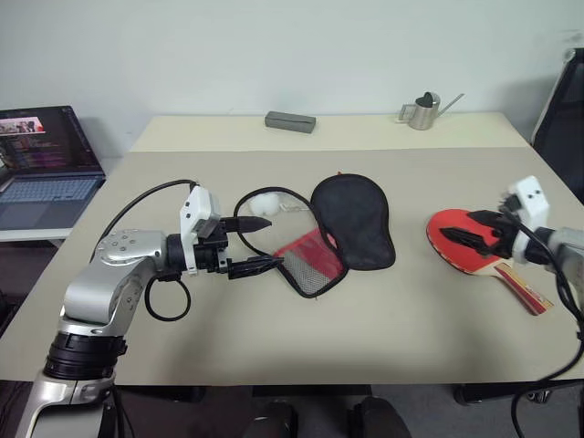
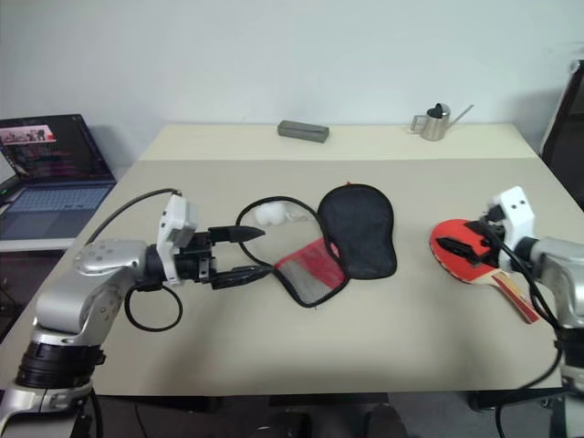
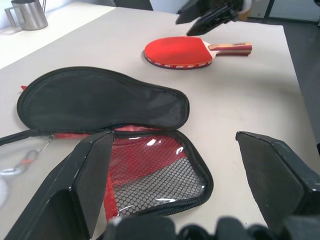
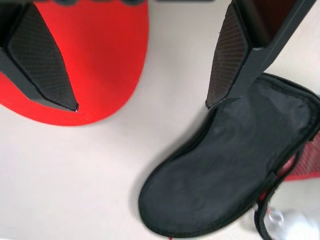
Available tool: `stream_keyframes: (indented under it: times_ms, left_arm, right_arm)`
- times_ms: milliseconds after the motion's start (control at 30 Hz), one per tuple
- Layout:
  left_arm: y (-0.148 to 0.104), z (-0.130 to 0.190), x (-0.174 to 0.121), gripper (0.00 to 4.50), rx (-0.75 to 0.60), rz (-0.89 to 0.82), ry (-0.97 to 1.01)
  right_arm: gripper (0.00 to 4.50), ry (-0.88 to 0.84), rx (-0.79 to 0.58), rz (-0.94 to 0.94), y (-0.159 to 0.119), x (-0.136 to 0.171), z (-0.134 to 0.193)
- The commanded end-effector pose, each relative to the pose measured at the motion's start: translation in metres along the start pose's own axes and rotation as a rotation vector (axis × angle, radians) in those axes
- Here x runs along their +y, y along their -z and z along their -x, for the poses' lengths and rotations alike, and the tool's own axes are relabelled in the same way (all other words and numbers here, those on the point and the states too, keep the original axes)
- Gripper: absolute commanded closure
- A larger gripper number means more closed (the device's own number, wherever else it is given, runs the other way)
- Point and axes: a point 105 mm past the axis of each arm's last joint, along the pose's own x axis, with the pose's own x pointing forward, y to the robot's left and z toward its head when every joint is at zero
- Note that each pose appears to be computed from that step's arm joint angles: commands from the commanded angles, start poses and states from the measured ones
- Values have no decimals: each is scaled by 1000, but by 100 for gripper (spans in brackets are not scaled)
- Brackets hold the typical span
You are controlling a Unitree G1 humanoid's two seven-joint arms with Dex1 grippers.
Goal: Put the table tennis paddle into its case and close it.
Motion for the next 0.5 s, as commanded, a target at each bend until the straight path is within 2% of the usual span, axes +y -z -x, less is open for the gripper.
stream_keyframes:
  times_ms: [33,167,500]
  left_arm:
    - [-15,-6,-5,23,-32,-43,30]
    - [-27,-16,-5,23,-52,-70,46]
    - [-69,-46,-15,23,-139,-169,124]
  right_arm:
    - [3,54,-10,16,3,-12,22]
    - [3,95,75,-1,32,-26,40]
    - [3,140,155,-47,63,-51,61]
